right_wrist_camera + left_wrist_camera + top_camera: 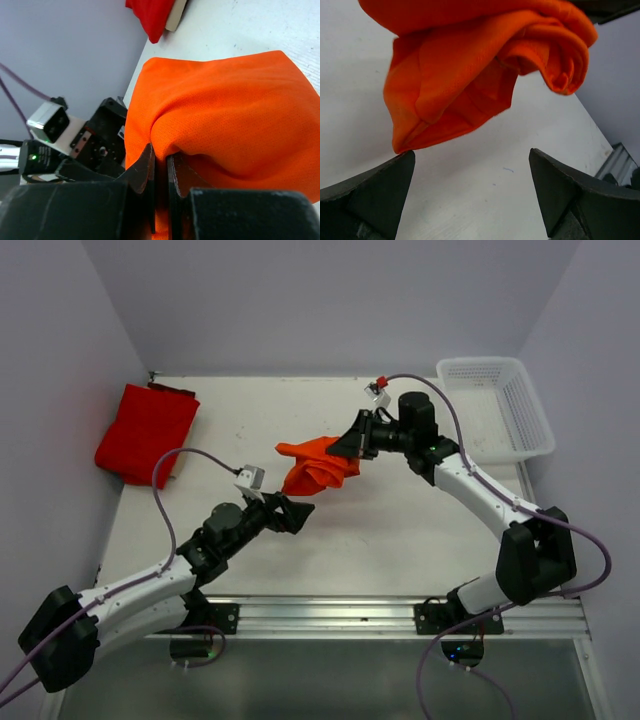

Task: Fold and stack the t-shirts
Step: Move the tshirt to the center of the board

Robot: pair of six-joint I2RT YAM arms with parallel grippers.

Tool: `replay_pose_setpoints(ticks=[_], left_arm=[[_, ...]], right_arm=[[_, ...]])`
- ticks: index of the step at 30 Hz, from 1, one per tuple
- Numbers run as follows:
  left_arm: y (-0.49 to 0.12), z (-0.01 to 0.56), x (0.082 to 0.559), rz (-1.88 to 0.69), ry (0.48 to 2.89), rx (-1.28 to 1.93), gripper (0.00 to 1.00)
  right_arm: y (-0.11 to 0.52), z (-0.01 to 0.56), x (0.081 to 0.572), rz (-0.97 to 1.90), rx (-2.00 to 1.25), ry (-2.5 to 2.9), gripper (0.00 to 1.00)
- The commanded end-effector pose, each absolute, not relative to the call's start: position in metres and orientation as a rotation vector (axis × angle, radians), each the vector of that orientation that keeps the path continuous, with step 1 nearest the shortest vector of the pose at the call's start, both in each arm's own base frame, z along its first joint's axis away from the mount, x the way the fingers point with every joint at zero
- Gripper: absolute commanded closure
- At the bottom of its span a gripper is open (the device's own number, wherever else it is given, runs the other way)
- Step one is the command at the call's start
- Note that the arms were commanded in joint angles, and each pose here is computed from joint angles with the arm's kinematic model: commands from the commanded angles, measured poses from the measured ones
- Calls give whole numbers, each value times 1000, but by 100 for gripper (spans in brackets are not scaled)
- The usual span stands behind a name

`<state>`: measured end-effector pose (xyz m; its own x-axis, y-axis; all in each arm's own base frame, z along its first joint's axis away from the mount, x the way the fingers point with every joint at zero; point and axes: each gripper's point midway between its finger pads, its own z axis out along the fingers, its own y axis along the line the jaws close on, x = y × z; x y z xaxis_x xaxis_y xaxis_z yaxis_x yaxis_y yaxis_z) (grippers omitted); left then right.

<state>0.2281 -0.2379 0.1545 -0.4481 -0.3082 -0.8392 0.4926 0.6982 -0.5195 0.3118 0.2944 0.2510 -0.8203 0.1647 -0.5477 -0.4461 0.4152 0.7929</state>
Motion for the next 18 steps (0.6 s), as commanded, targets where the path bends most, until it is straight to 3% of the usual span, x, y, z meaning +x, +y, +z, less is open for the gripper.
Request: replay_pose_setpoints(ticks=[1,10,18], left_arm=[[-215,205,263,-804,1618,-104,0],[-226,167,275,-791,1692,-439,0],[-221,178,273,-850,1574,-612,0]], right_arm=[[302,275,324,1443,-266,2059,100],[320,312,336,1616,-260,1908,100],[333,351,348,1806,-214,1762,100]])
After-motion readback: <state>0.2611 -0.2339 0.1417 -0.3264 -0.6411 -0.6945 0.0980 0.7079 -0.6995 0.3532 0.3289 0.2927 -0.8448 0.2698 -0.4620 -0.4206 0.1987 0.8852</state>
